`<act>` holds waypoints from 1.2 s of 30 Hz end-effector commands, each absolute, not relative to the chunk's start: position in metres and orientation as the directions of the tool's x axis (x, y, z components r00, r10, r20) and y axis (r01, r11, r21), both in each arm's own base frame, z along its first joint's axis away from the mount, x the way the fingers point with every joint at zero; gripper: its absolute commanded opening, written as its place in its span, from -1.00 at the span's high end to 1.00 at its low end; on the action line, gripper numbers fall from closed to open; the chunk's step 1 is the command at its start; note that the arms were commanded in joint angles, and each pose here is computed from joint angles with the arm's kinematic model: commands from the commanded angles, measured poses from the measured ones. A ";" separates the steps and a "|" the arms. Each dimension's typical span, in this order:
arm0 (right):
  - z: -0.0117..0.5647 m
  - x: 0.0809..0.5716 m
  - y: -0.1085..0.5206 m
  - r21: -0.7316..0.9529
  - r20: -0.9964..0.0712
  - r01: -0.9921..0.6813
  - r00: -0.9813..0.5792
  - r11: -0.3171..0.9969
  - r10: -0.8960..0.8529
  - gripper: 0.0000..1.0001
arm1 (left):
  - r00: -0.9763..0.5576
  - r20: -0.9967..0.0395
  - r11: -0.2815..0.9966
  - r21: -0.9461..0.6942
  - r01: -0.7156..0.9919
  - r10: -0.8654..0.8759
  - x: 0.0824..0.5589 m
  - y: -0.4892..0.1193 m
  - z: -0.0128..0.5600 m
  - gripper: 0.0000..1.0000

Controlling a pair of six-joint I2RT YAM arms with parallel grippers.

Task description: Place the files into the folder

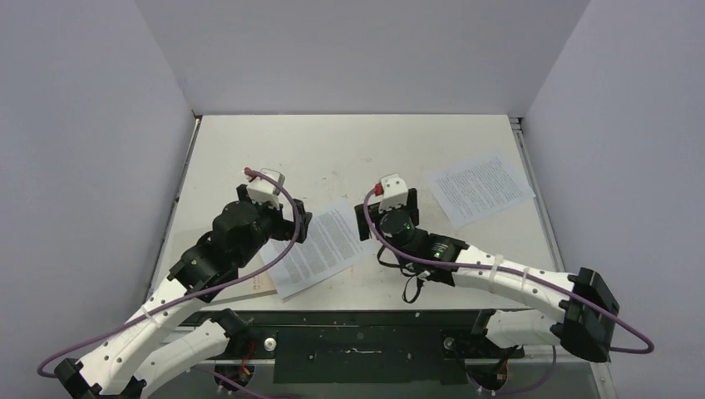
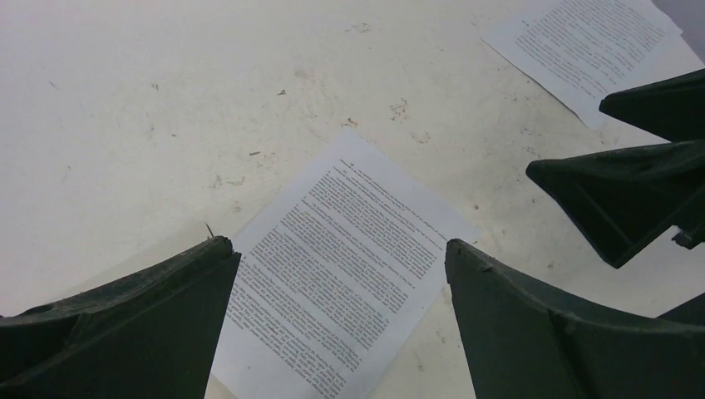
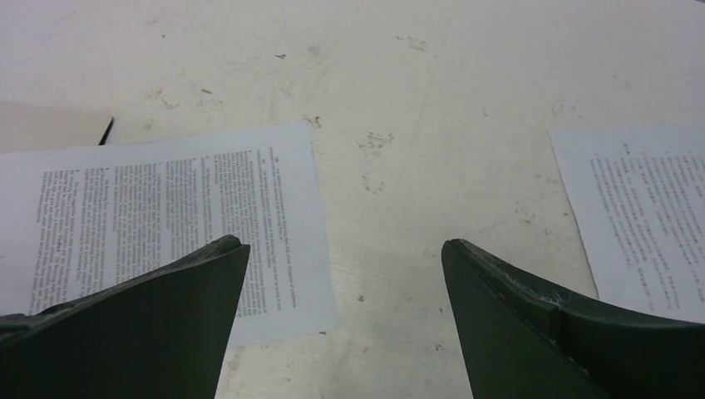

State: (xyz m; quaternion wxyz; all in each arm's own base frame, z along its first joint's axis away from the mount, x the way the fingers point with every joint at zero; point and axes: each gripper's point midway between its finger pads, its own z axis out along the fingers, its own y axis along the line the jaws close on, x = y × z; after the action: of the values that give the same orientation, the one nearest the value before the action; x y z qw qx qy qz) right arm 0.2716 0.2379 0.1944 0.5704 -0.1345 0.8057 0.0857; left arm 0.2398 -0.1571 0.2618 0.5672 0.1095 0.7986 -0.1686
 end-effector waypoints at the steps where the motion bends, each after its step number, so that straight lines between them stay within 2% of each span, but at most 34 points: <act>1: 0.202 0.277 0.276 -0.054 -0.943 -0.340 -0.292 0.939 -0.160 -0.79 | -0.297 -0.954 0.934 -0.145 0.327 -0.044 0.247 -0.148 0.283 -0.93; 11: 0.147 0.268 0.366 0.067 -0.910 -0.586 -0.367 0.808 -0.190 -0.79 | -0.237 -0.967 0.986 -0.126 0.109 -0.098 0.251 -0.099 0.293 -0.93; 15: 0.111 0.263 0.393 0.116 -0.871 -0.627 -0.437 0.771 -0.224 -0.80 | -0.207 -0.971 0.990 -0.132 0.059 -0.117 0.250 -0.087 0.298 -0.93; 25: 0.068 0.251 0.423 0.146 -0.822 -0.649 -0.500 0.746 -0.274 -0.80 | -0.198 -0.972 0.988 -0.140 0.059 -0.126 0.249 -0.085 0.301 -0.93; 36: 0.035 0.264 0.415 0.057 -0.792 -0.576 -0.523 0.815 -0.315 -0.80 | -0.182 -0.972 0.985 -0.160 0.066 -0.145 0.246 -0.083 0.307 -0.93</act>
State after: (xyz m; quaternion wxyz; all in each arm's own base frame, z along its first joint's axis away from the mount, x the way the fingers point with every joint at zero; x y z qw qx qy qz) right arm 0.2504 0.4093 0.0269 0.3898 -0.2841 0.8592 0.1706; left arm 0.2479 -0.0849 0.2787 0.6151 -0.0098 0.7860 -0.0612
